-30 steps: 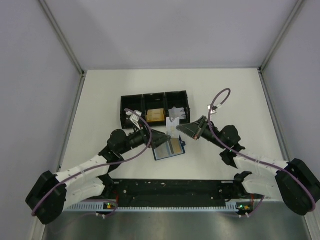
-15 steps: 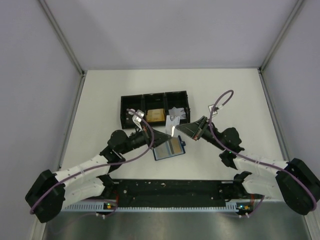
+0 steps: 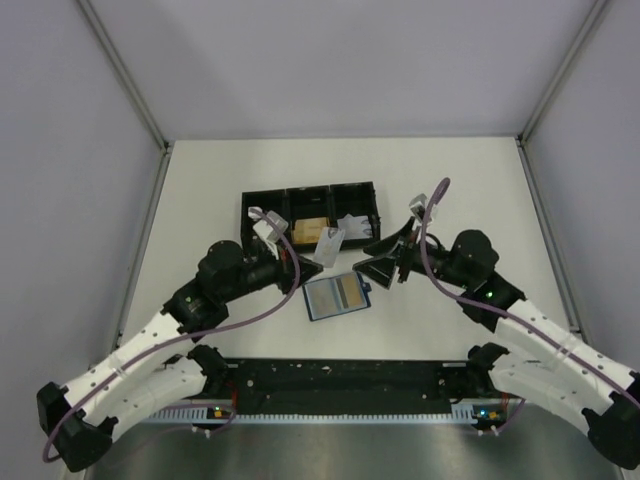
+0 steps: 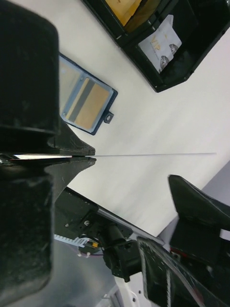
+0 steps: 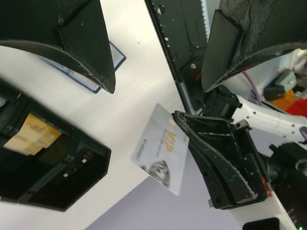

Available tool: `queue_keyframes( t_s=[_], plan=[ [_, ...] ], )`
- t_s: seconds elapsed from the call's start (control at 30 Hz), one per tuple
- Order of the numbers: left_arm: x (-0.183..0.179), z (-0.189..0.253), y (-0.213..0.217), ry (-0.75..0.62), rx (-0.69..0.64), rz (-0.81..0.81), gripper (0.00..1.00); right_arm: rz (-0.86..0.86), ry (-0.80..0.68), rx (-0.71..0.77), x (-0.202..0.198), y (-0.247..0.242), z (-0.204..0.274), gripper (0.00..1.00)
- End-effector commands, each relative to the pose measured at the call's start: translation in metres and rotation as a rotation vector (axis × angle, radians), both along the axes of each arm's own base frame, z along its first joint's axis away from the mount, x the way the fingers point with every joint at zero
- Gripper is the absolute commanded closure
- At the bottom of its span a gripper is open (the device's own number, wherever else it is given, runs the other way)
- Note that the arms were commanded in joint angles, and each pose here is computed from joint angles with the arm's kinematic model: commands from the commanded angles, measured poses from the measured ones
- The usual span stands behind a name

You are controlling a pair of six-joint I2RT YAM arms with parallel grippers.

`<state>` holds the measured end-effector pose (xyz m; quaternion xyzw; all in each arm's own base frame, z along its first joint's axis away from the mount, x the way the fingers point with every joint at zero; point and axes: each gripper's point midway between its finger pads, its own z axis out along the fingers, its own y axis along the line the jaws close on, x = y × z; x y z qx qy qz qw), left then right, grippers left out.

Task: Take the credit cards out of the card holder
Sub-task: Place the credit card in the storage box.

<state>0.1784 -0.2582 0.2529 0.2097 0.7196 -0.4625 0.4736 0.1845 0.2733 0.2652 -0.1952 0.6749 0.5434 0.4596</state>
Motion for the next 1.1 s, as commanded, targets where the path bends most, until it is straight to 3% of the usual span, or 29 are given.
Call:
queue_keyframes(
  t_s=[0.0, 0.1, 0.17, 0.23, 0.37, 0.5, 0.67, 0.73, 0.8, 0.87, 0.9, 0.97, 1.07],
  plan=[
    [-0.018, -0.010, 0.010, -0.036, 0.215, -0.127, 1.00, 0.130, -0.238, -0.234, -0.020, -0.013, 0.005, 0.28],
    [-0.027, -0.008, 0.010, -0.060, 0.282, -0.217, 1.00, 0.191, -0.334, -0.223, -0.026, -0.009, 0.024, 0.28],
    [-0.036, -0.003, 0.010, -0.076, 0.307, -0.282, 1.00, 0.246, -0.374, -0.204, -0.032, -0.004, 0.036, 0.17],
    [-0.043, 0.000, 0.011, -0.095, 0.329, -0.343, 1.00, 0.280, -0.396, -0.209, -0.031, 0.000, 0.039, 0.16],
    [-0.055, -0.001, 0.011, -0.113, 0.371, -0.450, 1.00, 0.353, -0.417, -0.221, -0.031, 0.008, 0.039, 0.18],
    [-0.061, 0.005, 0.007, -0.137, 0.373, -0.517, 1.00, 0.459, -0.413, -0.204, -0.038, 0.022, 0.036, 0.27],
    [-0.056, 0.008, 0.005, -0.166, 0.381, -0.521, 1.00, 0.580, -0.396, -0.170, -0.049, 0.033, 0.034, 0.44],
    [-0.055, 0.006, 0.004, -0.162, 0.385, -0.523, 1.00, 0.581, -0.381, -0.167, -0.046, 0.035, 0.032, 0.60],
    [-0.054, 0.004, 0.004, -0.157, 0.390, -0.524, 1.00, 0.557, -0.358, -0.181, -0.041, 0.036, 0.027, 0.87],
    [-0.050, 0.002, 0.004, -0.157, 0.399, -0.504, 1.00, 0.542, -0.345, -0.190, -0.037, 0.037, 0.023, 1.00],
    [-0.048, 0.000, 0.005, -0.157, 0.405, -0.483, 0.98, 0.526, -0.334, -0.197, -0.035, 0.036, 0.020, 1.00],
    [-0.037, -0.002, 0.009, -0.155, 0.425, -0.410, 0.83, 0.487, -0.299, -0.207, -0.027, 0.034, 0.016, 1.00],
    [-0.002, -0.003, 0.029, -0.159, 0.484, -0.145, 0.49, 0.351, -0.200, -0.241, 0.002, 0.026, 0.005, 1.00]
  ],
)
